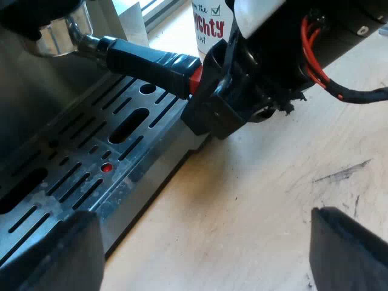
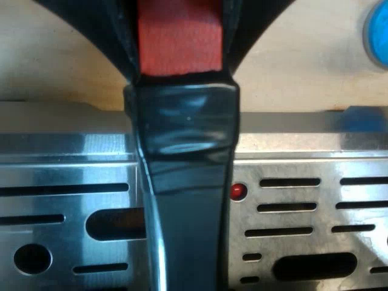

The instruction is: Grind coffee beans and then tamp

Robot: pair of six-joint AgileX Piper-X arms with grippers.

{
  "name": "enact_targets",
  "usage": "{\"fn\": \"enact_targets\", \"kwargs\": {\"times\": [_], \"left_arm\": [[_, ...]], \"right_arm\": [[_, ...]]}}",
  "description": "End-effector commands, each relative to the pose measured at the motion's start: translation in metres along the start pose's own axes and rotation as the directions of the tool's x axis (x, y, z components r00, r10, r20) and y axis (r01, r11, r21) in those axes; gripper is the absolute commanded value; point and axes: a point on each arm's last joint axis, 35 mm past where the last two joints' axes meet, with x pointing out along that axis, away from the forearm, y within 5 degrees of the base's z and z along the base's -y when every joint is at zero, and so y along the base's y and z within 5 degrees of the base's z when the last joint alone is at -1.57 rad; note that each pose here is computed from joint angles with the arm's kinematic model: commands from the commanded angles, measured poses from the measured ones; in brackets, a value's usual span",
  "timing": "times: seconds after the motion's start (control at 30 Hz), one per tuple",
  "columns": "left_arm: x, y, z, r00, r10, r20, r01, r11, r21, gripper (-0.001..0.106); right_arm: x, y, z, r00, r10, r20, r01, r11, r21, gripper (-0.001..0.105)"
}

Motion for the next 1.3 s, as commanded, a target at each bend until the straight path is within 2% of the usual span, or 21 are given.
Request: {"fn": "enact_targets", "kwargs": {"times": [0.03,0.43,0.57,0.67,0.87,1.03,1.3], "left_arm": [[0.000,-0.001,0.001,1.000,-0.002,0.004,0.002,1.000,-0.006,0.071],[0.000,-0.001,0.001,1.000,-0.002,0.004,0.002,1.000,-0.006,0.071],[0.000,-0.001,0.001,1.000,-0.002,0.004,0.002,1.000,-0.006,0.071],[0.000,-0.001,0.001,1.000,-0.002,0.004,0.002,1.000,-0.006,0.071],[0.000,-0.001,0.001,1.000,-0.002,0.004,0.002,1.000,-0.006,0.071],[0.000,-0.001,0.001,1.000,-0.002,0.004,0.002,1.000,-0.006,0.071],[0.000,-0.001,0.001,1.000,-0.002,0.004,0.002,1.000,-0.006,0.071]], "right_arm": [[-0.005,0.007,0.001,0.999,0.039,0.017,-0.039,0.999,-0.029,0.000],[-0.012,0.017,-0.005,0.999,0.037,0.032,-0.035,0.998,-0.059,0.000],[-0.013,0.017,-0.009,1.000,0.016,0.012,-0.015,1.000,-0.023,0.000],[-0.015,0.017,-0.015,1.000,-0.004,-0.009,0.003,0.999,-0.033,0.000],[-0.021,0.024,-0.019,1.000,-0.010,0.019,0.011,0.998,-0.059,0.000],[-0.024,0.028,-0.021,0.999,-0.013,0.031,0.014,0.999,-0.035,0.000],[-0.030,0.034,-0.026,0.998,-0.020,0.055,0.023,0.998,-0.063,0.000]]}}
